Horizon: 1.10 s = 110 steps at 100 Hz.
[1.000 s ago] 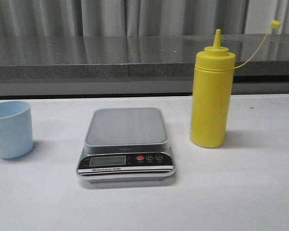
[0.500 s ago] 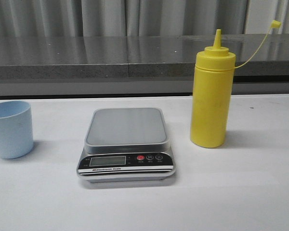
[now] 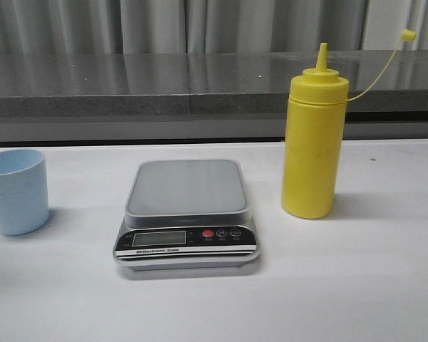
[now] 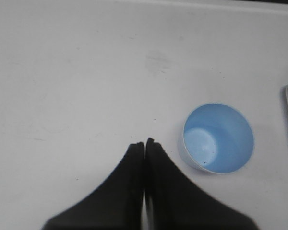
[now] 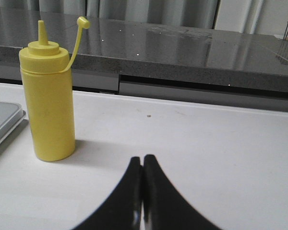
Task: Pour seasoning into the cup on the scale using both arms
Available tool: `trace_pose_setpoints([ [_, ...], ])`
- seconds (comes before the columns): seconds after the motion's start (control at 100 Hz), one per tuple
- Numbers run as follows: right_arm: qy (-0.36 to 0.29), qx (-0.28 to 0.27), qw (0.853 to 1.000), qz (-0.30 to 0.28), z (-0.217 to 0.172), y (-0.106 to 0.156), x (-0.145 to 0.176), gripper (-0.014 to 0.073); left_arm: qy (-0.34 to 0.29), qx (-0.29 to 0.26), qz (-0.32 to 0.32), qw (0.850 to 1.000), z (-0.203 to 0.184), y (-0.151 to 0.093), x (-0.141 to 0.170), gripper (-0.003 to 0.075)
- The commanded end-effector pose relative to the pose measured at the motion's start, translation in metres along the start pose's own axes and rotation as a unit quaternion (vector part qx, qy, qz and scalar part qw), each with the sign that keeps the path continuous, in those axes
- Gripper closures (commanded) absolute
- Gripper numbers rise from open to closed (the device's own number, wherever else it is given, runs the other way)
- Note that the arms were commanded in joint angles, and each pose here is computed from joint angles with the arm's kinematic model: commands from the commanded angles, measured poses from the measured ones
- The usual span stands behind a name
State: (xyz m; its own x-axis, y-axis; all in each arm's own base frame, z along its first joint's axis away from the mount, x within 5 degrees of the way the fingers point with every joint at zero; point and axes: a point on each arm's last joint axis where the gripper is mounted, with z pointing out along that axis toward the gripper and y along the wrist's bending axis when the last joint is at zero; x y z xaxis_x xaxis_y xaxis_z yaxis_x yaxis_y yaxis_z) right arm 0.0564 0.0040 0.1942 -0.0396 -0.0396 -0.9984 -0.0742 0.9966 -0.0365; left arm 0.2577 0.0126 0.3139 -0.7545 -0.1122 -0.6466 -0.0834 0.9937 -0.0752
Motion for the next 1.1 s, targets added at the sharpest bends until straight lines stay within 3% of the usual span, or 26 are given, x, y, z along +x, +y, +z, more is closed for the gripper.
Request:
trace_pose_setpoints([
  [0.0,-0.057,0.004,0.998,-0.007,-0.003,-0.001,-0.015,0.0662,-0.037,0.005,-0.006,0.999,-0.004,-0.001,-0.015,0.0739],
  [0.14,-0.057,0.004,0.998,-0.007,-0.003,-0.001,-0.015,0.0662,-0.023,0.023,0.023,0.999,0.007,-0.010,-0.014,0.0696],
  [0.38,-0.057,0.004,0.998,-0.007,-0.003,-0.001,-0.015,0.0662,-0.043,0.040,0.036,0.998,0.007,-0.022,-0.017,0.0274],
  [0.45,-0.057,0.004,0.998,-0.007,-0.003,-0.001,-0.015,0.0662,-0.048,0.040,0.035,0.997,0.007,-0.022,-0.018,0.0200],
  [0.74,-0.057,0.004,0.998,-0.007,-0.003,-0.001,-0.015,0.0662,-0.077,0.039,0.030,0.996,0.014,-0.022,-0.024,0.0187],
  [1.09,-0.057,0.004,0.998,-0.007,-0.003,-0.001,-0.015,0.0662,-0.001,0.048,-0.002,0.999,0.071,-0.024,-0.015,0.0187],
])
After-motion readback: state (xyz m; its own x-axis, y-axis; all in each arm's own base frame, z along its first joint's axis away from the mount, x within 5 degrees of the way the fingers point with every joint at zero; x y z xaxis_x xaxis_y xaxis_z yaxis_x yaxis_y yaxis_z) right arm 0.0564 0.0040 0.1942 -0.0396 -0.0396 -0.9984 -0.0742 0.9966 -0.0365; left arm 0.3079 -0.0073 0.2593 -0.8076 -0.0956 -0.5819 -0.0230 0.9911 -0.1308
